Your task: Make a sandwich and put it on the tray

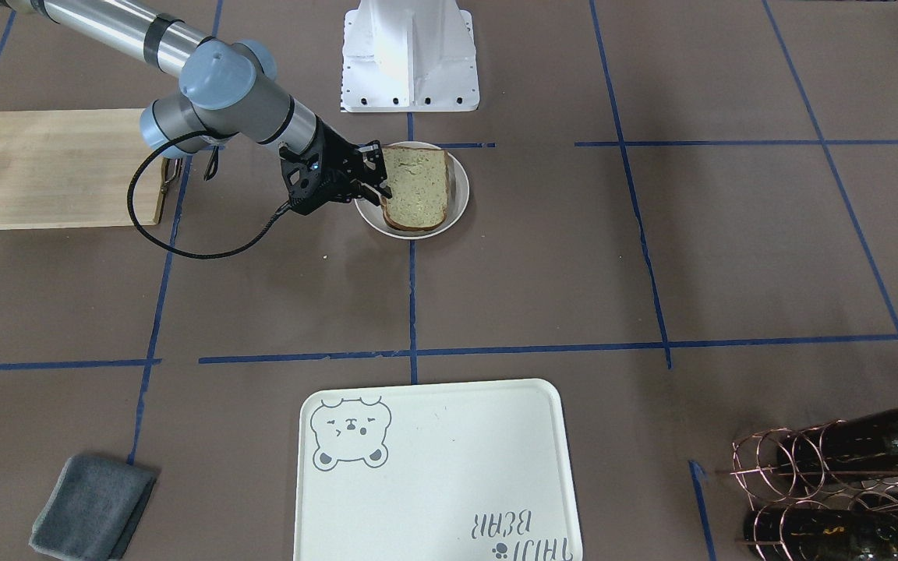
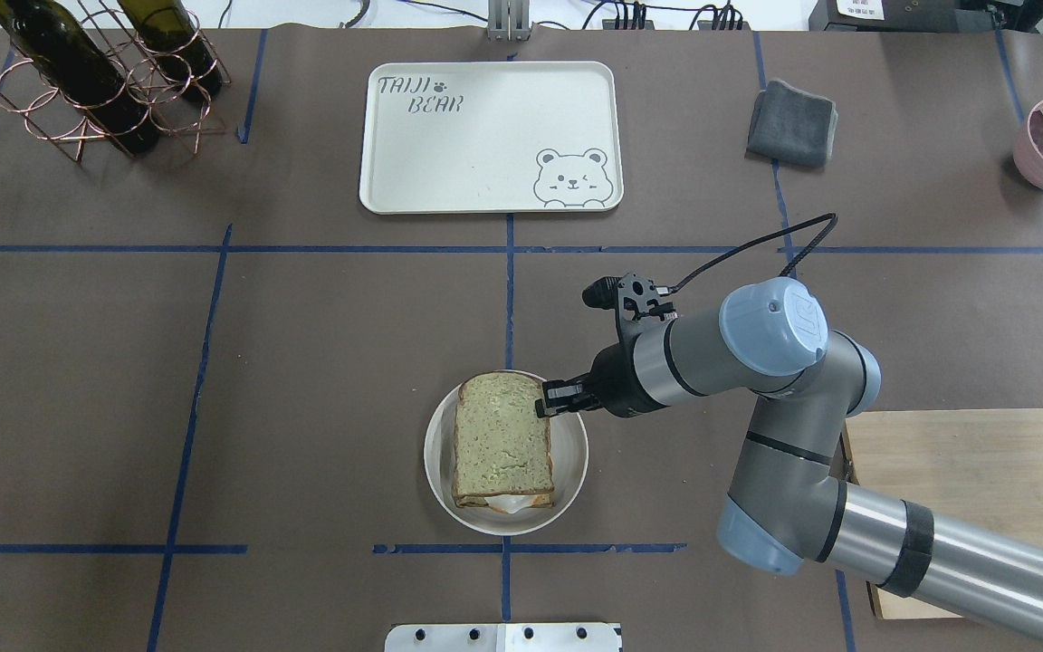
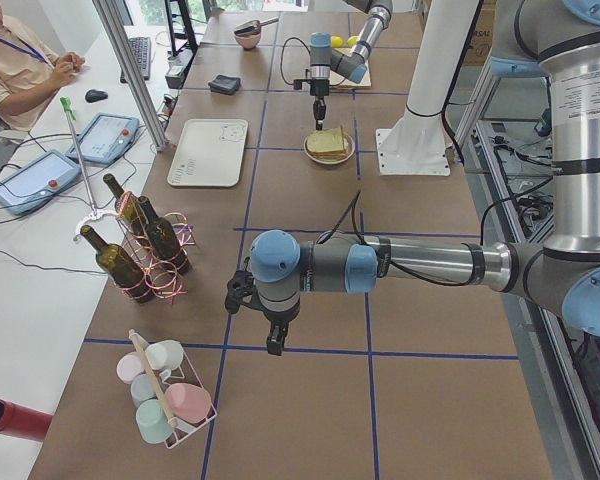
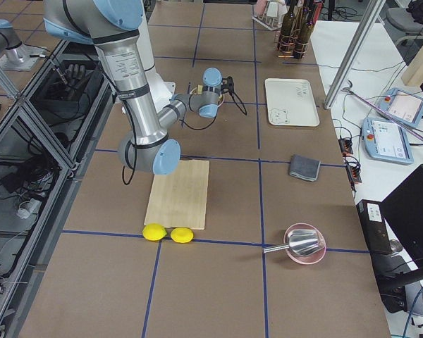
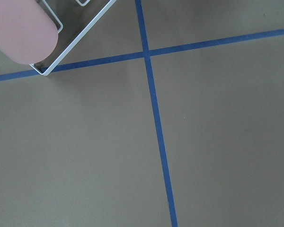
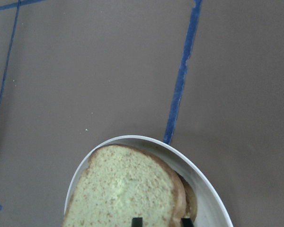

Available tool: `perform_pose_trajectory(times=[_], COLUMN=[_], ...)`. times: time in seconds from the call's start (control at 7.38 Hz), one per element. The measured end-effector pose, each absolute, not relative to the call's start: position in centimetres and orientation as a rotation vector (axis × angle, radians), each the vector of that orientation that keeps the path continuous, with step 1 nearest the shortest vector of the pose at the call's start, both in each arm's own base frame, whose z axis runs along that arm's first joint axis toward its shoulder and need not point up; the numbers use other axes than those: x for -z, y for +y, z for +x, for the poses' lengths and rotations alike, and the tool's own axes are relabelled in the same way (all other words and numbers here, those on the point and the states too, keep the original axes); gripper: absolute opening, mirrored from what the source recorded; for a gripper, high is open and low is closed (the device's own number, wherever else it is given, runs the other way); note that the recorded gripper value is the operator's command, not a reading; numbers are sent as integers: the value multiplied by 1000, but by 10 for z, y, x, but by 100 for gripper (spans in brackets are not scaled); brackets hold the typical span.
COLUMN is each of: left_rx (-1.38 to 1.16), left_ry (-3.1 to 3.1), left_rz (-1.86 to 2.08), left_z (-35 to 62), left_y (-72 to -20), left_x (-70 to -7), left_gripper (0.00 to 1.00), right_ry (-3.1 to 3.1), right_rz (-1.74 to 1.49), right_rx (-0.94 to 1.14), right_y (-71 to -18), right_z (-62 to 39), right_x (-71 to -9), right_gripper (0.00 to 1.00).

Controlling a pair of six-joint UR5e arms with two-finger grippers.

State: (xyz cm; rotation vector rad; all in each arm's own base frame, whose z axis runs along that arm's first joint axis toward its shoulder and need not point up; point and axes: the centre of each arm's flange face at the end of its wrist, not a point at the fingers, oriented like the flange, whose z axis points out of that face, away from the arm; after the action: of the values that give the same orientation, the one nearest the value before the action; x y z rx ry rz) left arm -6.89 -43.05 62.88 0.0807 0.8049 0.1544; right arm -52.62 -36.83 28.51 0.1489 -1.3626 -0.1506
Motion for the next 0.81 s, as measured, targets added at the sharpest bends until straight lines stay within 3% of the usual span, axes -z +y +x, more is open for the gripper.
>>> perform_pose_trajectory(times=[0.41, 0.81], left_rx=[-155, -159], left_ry=[805, 803], left_rz=[82, 90], left_z=[-69, -69], left_y=[-431, -431], left_x=[-629, -624], left_gripper=[100, 100], right_ry=[-1303, -1129], right_rz=[130, 100], right_rx=[114, 56], right_y=[-386, -439], right_z=[-506, -448], right_x=[-278, -280], right_gripper=[100, 100])
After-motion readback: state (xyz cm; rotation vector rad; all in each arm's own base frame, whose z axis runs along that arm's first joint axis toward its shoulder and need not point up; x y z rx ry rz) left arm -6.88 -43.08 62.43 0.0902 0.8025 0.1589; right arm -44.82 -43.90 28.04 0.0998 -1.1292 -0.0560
